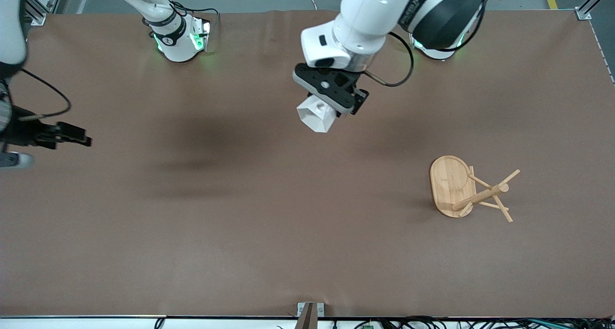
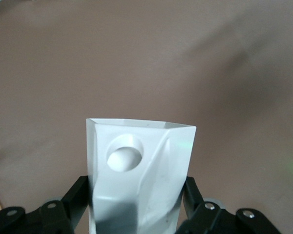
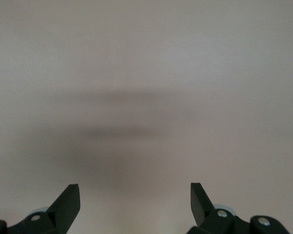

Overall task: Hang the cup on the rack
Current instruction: 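Carry the cup with the left gripper while the right gripper withdraws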

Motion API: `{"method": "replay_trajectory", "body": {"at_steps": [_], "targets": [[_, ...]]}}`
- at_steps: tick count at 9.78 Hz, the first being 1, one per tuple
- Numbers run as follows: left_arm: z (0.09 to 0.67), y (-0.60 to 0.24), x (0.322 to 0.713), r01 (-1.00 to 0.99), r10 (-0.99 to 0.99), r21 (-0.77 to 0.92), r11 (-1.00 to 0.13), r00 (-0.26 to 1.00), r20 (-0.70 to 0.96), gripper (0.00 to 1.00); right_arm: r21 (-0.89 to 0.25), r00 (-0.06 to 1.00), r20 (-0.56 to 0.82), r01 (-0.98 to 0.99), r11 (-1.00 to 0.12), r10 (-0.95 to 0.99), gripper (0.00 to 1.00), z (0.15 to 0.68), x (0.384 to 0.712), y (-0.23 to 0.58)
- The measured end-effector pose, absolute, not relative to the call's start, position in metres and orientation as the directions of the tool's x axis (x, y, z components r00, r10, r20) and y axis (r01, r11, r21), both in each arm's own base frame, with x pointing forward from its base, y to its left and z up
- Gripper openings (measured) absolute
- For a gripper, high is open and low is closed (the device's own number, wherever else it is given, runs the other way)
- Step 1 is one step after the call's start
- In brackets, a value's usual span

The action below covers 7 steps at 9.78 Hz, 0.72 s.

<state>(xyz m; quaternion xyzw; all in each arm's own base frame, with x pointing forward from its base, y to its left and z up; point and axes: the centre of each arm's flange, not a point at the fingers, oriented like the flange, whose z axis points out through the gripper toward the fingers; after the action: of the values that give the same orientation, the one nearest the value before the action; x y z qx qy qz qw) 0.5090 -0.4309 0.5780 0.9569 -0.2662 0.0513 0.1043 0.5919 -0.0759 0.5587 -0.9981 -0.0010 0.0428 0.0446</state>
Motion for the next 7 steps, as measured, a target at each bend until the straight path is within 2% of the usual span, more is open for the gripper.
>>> {"method": "replay_trajectory", "body": {"at_steps": [4,7], "targets": [[0.577,-0.336,0.577,-0.363,-0.34,0.172,-0.916,0.928,0.151,0.82,-0.062,1.0,-0.025,-0.017,-0.998,-0.015,1.0,0.615,0.571,-0.157],[0.567,-0.282,0.602,-0.233,-0.219,0.172,-0.957,0.971,0.101,0.82,-0.057,0.987,-0.058,-0.154,-0.986,-0.151,1.0,0.636,0.557,-0.141]]}}
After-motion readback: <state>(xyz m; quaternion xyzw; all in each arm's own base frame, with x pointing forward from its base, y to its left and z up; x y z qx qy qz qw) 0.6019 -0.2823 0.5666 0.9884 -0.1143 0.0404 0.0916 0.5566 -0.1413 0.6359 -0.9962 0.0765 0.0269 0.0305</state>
